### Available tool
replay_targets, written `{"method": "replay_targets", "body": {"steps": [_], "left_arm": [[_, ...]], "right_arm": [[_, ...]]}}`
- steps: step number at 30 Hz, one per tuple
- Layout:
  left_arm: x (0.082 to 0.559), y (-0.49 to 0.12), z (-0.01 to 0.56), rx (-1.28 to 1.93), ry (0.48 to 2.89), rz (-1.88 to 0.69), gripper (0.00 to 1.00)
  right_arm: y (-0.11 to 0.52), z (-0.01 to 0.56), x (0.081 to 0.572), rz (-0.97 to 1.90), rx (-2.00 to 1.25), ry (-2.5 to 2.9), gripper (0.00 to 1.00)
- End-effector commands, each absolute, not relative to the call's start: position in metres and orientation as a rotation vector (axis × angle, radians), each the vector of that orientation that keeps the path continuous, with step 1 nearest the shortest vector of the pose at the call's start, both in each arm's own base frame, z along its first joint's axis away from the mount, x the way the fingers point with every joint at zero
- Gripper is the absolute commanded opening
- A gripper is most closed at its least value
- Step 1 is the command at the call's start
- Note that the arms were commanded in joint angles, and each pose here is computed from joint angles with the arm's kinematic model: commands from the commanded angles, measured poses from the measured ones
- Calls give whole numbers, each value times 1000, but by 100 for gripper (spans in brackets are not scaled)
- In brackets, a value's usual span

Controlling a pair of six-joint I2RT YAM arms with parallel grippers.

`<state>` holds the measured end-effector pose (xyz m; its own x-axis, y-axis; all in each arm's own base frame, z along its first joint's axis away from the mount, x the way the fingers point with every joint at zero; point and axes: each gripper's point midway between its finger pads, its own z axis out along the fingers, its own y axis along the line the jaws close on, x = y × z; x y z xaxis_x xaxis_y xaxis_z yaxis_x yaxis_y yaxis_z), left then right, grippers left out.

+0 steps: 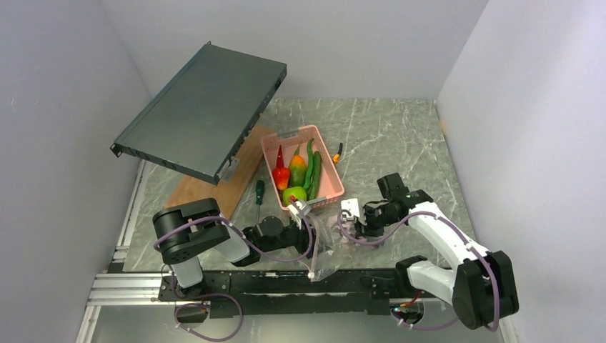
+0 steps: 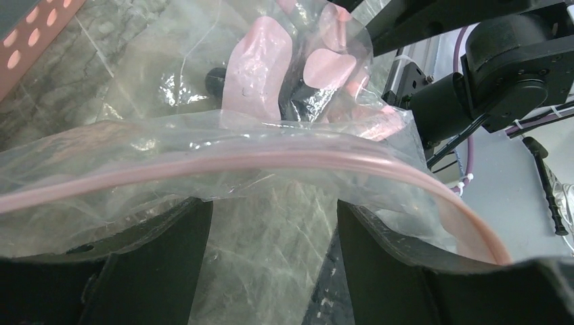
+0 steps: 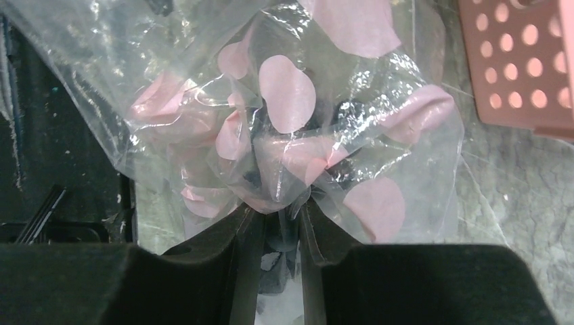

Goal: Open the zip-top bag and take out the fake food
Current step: Pick up the fake fruit from the zipper food storage bag.

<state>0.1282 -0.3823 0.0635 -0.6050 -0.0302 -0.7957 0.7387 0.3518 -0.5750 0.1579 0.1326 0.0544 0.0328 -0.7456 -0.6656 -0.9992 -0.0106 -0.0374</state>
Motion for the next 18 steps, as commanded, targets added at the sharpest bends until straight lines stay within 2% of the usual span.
{"method": "replay_targets", "body": {"steps": [1, 5, 12, 15, 18], "left_arm": [[129, -383, 71, 609, 1847, -1327, 72], [127, -386, 66, 641, 1855, -1329, 70], [128, -391, 59, 671, 1878, -1311, 69], [128, -392, 56, 680, 1889, -1301, 69], [129, -394, 54, 681, 1893, -1301, 69]], "right_arm": [[142, 57, 142, 740, -1870, 1651, 27], [143, 55, 142, 750, -1875, 1657, 32], [139, 52, 163, 618, -1804, 1730, 67], [133, 40, 166, 575, -1815, 1786, 70], [131, 30, 168, 537, -1841, 1839, 69]]}}
